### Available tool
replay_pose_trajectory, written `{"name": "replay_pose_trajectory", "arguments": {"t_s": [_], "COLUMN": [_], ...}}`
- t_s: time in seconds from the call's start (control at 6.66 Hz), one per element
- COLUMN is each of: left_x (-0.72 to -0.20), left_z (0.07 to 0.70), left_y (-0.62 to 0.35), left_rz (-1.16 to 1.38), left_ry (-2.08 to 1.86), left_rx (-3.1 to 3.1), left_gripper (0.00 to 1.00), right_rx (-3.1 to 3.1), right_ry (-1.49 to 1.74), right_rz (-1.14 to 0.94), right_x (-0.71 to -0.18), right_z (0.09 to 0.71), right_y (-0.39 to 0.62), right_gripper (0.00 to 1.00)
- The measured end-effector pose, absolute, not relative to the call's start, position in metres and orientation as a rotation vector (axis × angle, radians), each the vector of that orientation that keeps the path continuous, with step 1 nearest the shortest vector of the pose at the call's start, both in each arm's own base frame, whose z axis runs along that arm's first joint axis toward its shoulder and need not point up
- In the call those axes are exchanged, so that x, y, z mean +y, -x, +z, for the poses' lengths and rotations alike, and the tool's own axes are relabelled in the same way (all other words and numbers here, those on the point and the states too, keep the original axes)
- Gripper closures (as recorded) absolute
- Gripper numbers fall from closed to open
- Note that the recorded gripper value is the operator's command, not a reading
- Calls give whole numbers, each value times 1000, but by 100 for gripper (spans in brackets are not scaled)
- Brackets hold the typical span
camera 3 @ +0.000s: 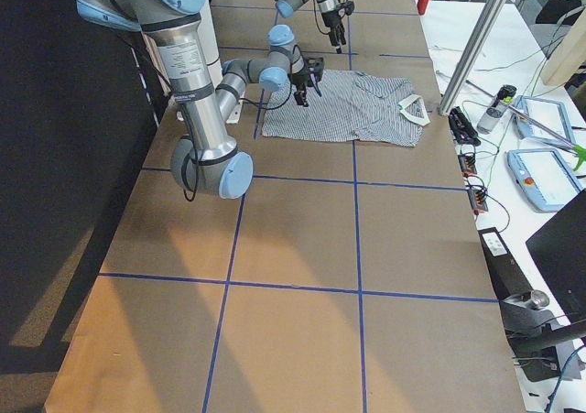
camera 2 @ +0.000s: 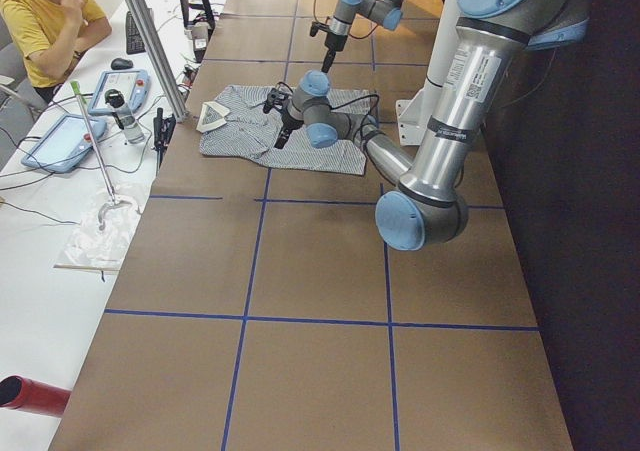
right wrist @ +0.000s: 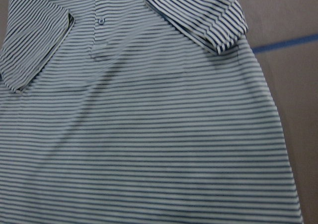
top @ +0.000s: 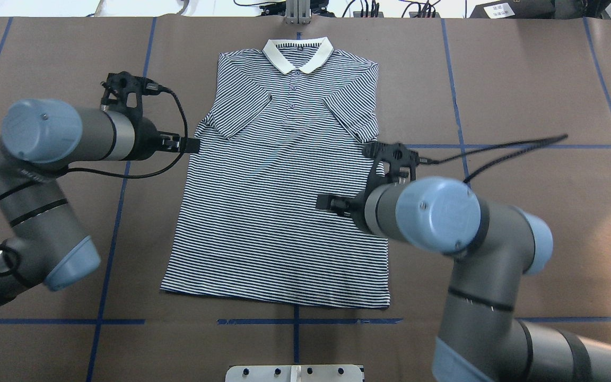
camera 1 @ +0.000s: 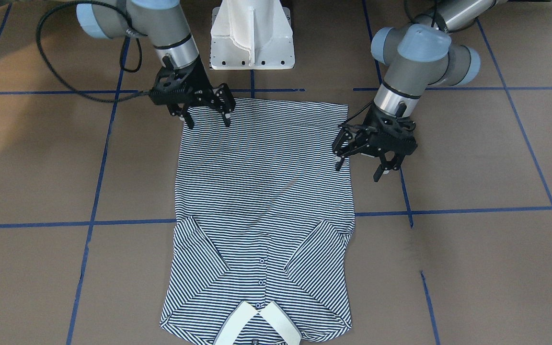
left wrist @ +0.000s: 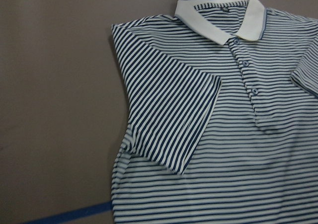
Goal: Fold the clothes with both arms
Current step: 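Move both grippers down to the polo's hem corners nearest the robot, then grasp the hem corners with the left and right grippers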
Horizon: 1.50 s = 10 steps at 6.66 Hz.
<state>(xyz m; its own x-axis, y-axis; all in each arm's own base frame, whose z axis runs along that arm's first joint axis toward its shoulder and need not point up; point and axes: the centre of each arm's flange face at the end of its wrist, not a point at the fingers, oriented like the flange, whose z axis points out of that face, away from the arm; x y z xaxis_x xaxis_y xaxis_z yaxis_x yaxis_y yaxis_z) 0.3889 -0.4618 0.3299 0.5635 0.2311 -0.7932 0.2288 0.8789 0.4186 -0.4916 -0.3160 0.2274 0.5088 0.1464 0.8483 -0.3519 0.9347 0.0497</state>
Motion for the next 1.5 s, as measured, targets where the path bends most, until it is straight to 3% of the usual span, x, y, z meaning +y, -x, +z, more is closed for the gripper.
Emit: {"name": "replay_pose_trajectory", "arguments": {"t_s": [0.15,0.3,0.45,0.6,0.9,1.5], "left_x": [-420,-380,-340,-306,-268,-261], "left_z": [355,368,377,383,389,391], "left_y": [-378,-377,-387,-404,-430,-457], "left_rz": [-15,-32,-70,-120,-180,-181], "left_ry": [-464,-411,-347,-292,-230,-211], "left_rx": [987,995,1002,1005,996,964], "left_gripper": [0,16,42,51,51,54], "right_rx": [-969,-940,-912,-898,-899,-894], "right_ry": [-217,-214,-219,-222,-224,-226], "right_rz": [326,343,348,350,353,355], "right_x": [-260,-229,-215,-211,-209,-209], "right_z": [236,248,261,269,270,274], "right_y": [502,508,509,507,503,501], "right_gripper": [8,8,7,6,4,3]}}
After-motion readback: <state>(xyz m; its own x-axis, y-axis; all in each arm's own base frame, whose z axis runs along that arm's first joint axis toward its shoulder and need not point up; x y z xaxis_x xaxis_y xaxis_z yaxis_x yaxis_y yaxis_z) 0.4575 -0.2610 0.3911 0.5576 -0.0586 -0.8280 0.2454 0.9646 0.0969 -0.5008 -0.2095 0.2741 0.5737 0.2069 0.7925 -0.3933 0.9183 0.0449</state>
